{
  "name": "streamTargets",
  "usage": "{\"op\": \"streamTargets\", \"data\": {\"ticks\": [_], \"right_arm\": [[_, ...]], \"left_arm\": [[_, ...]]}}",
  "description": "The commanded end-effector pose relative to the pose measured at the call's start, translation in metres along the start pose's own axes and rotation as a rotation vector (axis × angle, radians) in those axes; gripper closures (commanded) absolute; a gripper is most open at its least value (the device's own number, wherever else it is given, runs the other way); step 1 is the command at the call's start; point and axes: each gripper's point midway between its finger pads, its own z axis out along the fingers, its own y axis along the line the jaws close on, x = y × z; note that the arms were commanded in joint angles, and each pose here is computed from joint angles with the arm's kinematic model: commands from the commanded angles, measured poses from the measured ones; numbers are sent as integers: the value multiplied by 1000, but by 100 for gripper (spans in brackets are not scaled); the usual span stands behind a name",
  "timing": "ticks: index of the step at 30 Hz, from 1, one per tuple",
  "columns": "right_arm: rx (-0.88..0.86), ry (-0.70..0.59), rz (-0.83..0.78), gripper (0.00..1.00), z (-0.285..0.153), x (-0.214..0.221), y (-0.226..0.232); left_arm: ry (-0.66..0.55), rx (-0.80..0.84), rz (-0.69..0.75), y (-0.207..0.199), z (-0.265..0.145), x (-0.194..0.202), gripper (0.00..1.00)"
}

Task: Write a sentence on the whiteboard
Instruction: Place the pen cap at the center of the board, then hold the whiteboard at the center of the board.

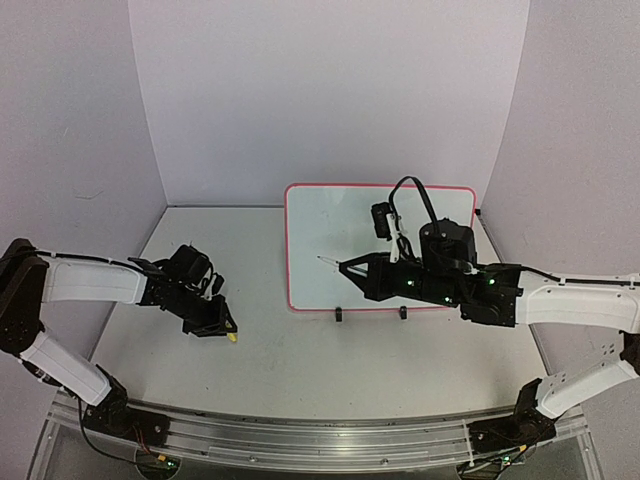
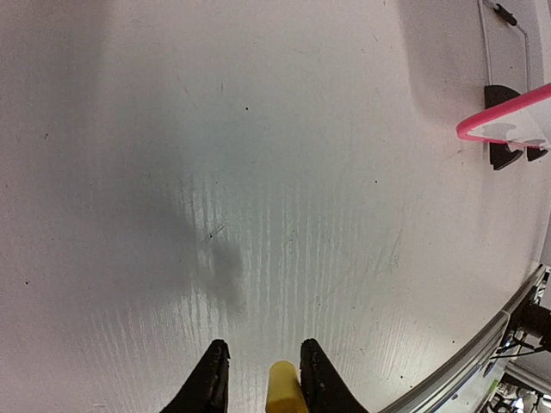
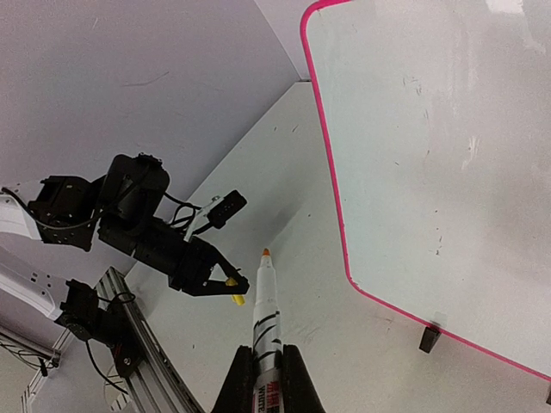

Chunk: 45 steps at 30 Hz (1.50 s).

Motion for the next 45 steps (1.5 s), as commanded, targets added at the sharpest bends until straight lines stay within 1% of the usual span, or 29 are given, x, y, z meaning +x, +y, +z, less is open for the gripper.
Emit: {"op": "streamTargets", "data": {"ticks": [1,9,10,15,17,21,26,31,36,39,45], "right_arm": [[9,-33,-28,100,-3,-10,0],[19,-27,-29,100,-2,-7,-3],[21,-26,-28,100,-1,-7,-4],[25,-21,-24,100,-1,-5,-5],[25,-20,-23,100,-1,-5,-5],[26,-21,-24,100,-1,-5,-5],[26,-26,-20,100,-3,-6,-5],[-25,-49,25,100,-11,-13,-11],[-134,-77,72,100,-25,-25,-19],[-185,-91,80,100,-35,-31,-20],[-239,-107,70,100,-48,-37,-15]], "left_arm": [[-33,2,20,-8,-5,-13,64],[-48,-5,22,-8,-9,-15,47],[-49,-6,22,-8,-10,-15,45],[-55,-2,26,-8,-12,-14,23],[-60,-4,26,-8,-14,-14,19],[-84,2,32,-9,-19,-17,17],[-167,53,87,-26,-43,-31,16],[-195,156,235,-64,-71,-47,15],[-198,290,445,-112,-99,-72,14],[-235,386,568,-140,-116,-93,14],[-298,587,704,-186,-132,-133,16]]}}
